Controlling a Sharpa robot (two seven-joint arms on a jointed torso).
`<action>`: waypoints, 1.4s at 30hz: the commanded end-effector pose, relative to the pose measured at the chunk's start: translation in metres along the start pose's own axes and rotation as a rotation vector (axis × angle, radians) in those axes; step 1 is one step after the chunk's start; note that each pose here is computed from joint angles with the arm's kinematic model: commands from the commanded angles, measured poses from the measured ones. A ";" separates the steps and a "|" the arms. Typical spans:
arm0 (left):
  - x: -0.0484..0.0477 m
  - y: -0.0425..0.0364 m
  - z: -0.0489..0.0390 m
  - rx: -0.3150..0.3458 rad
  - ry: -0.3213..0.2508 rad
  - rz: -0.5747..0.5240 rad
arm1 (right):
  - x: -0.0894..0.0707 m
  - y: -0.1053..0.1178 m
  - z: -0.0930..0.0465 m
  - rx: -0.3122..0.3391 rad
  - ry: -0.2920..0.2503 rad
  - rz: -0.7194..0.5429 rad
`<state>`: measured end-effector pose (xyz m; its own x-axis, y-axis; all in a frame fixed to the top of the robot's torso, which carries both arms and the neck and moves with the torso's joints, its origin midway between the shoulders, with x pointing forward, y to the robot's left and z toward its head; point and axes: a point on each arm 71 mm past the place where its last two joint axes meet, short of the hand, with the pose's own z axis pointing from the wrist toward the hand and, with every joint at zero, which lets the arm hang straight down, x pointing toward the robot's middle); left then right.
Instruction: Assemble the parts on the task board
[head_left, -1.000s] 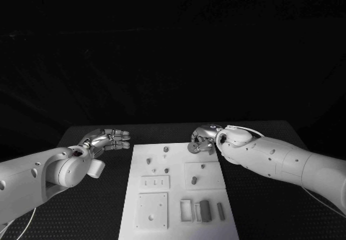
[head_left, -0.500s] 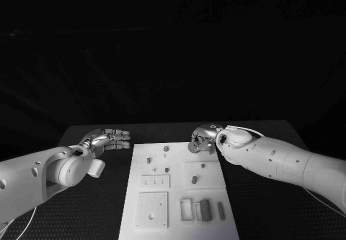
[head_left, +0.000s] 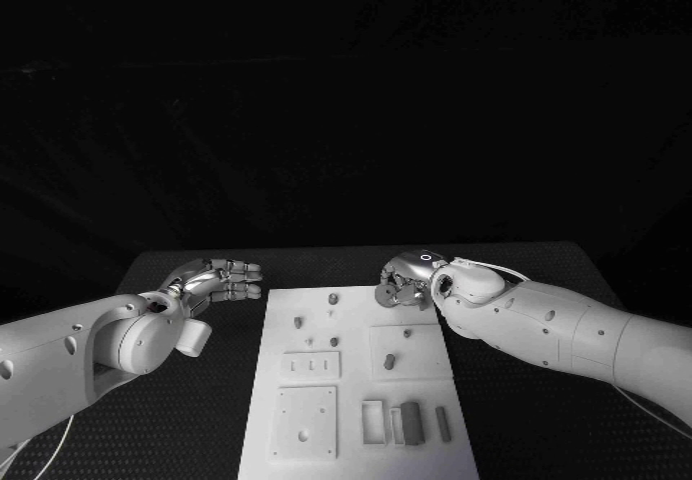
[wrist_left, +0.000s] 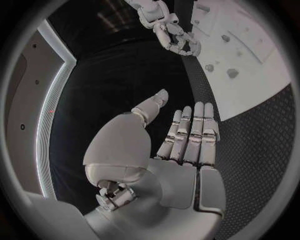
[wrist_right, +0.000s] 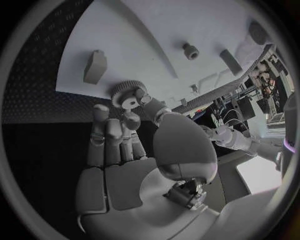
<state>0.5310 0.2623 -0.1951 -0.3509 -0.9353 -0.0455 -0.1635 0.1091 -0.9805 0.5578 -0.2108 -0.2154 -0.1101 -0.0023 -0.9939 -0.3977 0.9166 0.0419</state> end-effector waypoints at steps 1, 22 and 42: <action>0.0019 -0.0010 0.0000 0.007 0.014 -0.001 | -0.009 0.009 -0.002 -0.004 -0.037 -0.021; 0.0037 -0.0014 0.0003 0.009 0.014 0.000 | -0.019 0.092 0.004 -0.176 -0.087 -0.069; 0.0044 -0.0015 0.0008 0.008 0.018 -0.001 | 0.003 0.129 0.019 -0.218 -0.057 -0.123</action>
<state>0.5306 0.2602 -0.1951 -0.3551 -0.9338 -0.0446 -0.1639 0.1091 -0.9804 0.5238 -0.0870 -0.2134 -0.0242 -0.0535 -0.9983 -0.5921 0.8053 -0.0288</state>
